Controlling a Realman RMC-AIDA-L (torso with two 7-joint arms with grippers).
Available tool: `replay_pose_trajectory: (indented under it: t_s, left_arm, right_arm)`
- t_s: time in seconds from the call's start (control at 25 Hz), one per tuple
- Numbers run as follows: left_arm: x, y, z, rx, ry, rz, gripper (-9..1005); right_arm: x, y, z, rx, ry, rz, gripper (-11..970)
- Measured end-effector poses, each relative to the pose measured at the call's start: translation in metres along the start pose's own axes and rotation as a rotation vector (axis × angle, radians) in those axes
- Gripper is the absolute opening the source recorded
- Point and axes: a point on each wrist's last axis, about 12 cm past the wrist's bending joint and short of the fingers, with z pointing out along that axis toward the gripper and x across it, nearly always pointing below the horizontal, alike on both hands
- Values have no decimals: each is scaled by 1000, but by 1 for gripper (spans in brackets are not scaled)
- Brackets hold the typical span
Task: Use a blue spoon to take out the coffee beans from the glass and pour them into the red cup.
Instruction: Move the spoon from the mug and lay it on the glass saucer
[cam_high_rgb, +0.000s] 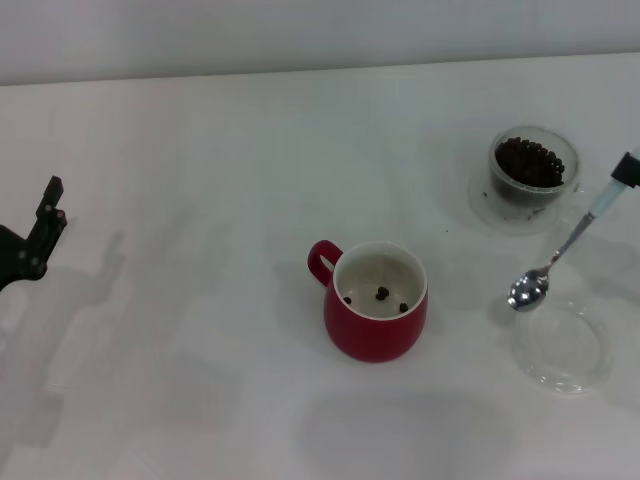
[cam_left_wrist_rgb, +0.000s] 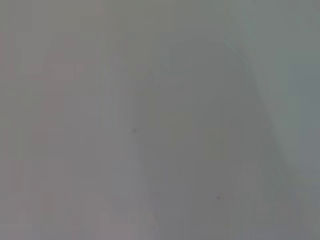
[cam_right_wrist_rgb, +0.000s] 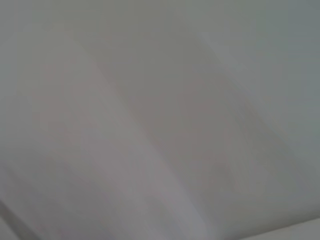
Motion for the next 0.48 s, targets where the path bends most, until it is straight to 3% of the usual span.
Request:
replay_pose_trajectory:
  t_s: [0.48]
  left_arm:
    - [-1, -1, 10, 13, 1, 1, 646]
  right_arm:
    - [11, 1, -21, 49, 21, -65, 148]
